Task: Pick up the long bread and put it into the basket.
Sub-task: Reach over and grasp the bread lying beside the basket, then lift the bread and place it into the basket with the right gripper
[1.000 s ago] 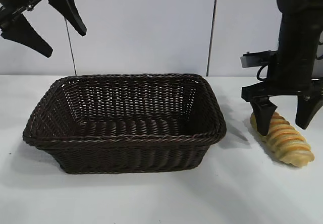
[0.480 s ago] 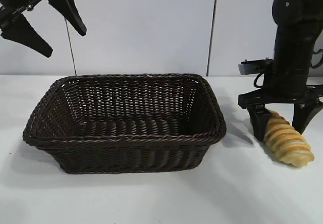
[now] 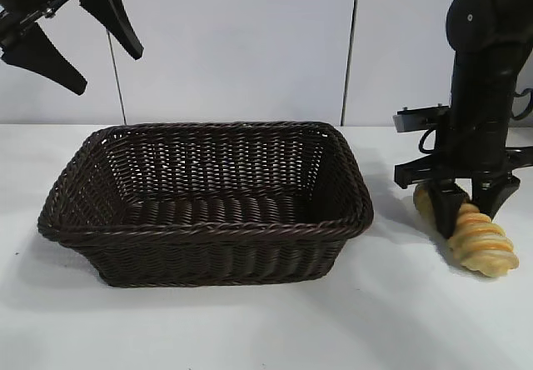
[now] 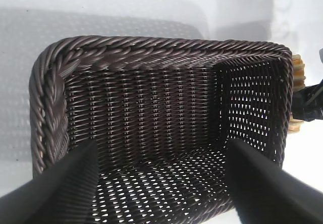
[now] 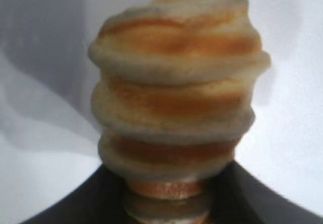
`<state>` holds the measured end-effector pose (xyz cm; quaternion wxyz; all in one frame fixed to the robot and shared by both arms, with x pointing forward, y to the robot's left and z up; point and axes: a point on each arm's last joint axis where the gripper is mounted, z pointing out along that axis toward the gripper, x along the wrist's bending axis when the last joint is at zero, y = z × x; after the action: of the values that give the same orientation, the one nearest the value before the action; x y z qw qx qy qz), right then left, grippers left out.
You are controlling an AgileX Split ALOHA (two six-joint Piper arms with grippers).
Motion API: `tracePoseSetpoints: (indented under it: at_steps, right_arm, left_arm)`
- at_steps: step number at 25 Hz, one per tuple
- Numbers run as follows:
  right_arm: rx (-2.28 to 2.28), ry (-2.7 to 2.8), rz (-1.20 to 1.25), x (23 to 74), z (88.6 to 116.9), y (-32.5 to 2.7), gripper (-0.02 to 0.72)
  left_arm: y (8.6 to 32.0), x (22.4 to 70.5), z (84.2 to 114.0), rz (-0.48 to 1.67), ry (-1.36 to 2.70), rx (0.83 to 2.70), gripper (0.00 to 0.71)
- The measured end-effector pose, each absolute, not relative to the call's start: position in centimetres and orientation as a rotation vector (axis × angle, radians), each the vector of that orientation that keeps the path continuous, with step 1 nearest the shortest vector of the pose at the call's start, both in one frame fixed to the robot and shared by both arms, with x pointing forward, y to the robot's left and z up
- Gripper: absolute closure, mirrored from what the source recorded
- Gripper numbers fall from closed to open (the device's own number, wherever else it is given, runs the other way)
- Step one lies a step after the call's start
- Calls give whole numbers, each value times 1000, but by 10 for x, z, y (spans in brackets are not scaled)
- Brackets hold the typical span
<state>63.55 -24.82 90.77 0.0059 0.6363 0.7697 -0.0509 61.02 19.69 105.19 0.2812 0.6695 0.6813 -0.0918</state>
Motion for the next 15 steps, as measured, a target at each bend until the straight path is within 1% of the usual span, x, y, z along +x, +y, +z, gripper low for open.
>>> tracePoseSetpoints:
  at_steps: [3,7,11,15]
  right_arm:
    - [1989,2394,-133,638,926,-248,430]
    - [1977,2375,-96,645,958,-247,430]
    - [1935,2339,12,654,990,-245,430]
    - [1924,2304,131,661,1014,-241,430]
  left_arm:
    - [197,610,1052,-247,1826,1795,196]
    - [197,610,1052,-247,1826,1795,196]
    - [197,610,1052,-248,1826,1795,196]
    - [197,610,1052,-251,1827,1798,196]
